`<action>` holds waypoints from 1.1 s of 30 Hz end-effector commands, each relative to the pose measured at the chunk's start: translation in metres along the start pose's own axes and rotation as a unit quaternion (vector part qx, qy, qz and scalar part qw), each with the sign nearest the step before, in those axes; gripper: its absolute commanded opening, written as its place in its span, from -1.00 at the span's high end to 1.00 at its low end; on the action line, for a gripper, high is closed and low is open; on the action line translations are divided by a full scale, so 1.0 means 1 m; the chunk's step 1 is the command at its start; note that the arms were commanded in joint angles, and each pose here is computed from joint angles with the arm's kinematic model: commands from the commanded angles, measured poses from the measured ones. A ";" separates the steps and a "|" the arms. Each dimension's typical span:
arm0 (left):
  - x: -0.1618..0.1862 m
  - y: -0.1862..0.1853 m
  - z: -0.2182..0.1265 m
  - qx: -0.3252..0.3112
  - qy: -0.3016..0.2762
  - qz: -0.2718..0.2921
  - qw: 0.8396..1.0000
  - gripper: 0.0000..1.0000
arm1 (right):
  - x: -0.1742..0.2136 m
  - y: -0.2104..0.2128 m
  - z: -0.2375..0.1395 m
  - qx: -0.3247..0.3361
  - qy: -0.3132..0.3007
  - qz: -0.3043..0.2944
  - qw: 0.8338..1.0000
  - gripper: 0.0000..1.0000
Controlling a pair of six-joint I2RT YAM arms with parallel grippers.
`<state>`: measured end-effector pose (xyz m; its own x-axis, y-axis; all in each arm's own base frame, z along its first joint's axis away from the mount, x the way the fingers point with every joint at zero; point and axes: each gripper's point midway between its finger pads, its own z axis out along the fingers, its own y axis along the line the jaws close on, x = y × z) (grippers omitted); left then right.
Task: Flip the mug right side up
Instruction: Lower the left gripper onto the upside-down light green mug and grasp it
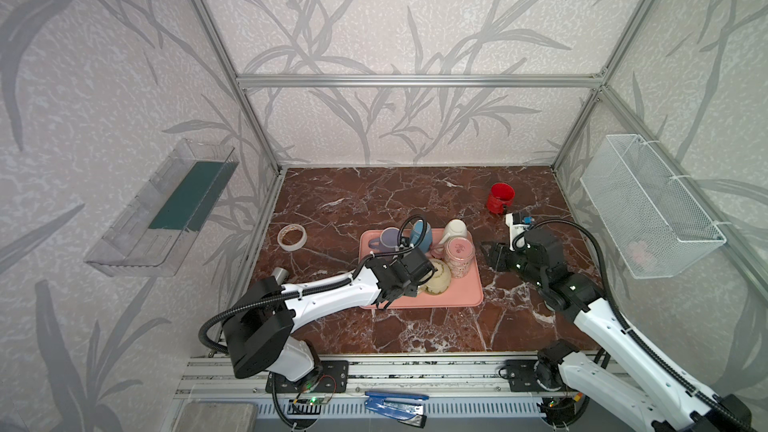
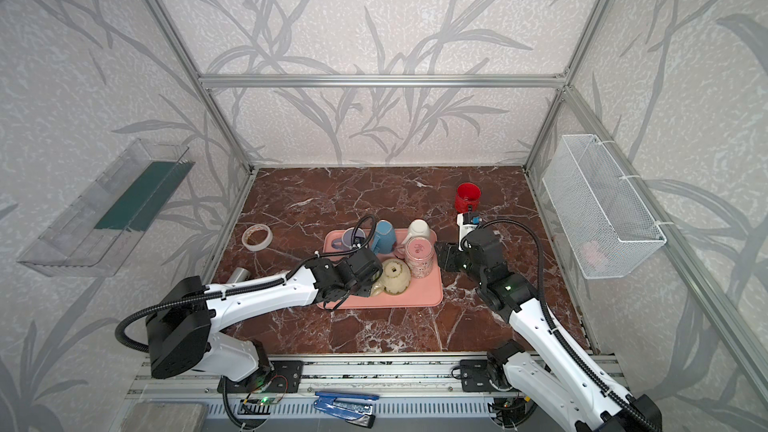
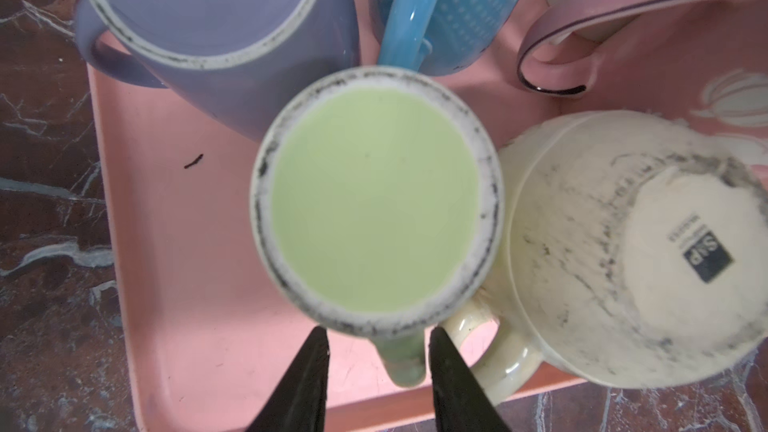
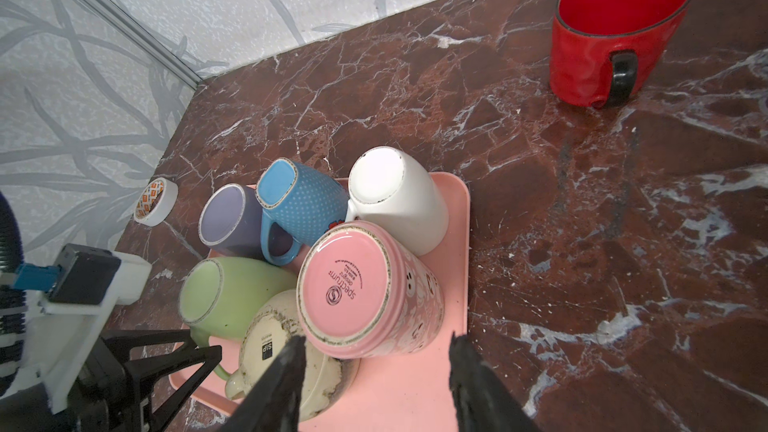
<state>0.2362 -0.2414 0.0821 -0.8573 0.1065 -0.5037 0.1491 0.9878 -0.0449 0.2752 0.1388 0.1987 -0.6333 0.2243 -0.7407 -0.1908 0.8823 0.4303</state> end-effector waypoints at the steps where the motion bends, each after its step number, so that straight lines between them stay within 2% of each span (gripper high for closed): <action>1: -0.001 0.007 0.003 -0.017 -0.003 -0.007 1.000 0.27 | -0.001 0.002 0.003 -0.007 -0.005 0.003 1.000 -0.12; 20: -0.001 0.009 0.022 -0.012 0.029 -0.006 0.999 0.35 | -0.001 0.004 0.005 -0.012 0.001 0.003 1.000 -0.12; 28: -0.004 0.011 0.022 -0.015 0.027 -0.002 1.000 0.45 | 0.000 0.006 0.006 -0.016 0.005 0.001 1.000 -0.12; 33: -0.007 0.010 0.021 -0.011 0.023 0.002 1.000 0.59 | 0.001 0.006 0.006 -0.018 0.006 -0.002 1.000 -0.12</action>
<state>0.2450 -0.2345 0.0596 -0.8914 0.1213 -0.4367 0.1508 0.9880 -0.0333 0.2766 0.1447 0.1947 -0.6495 0.2161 -0.7290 -0.2050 0.8735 0.4416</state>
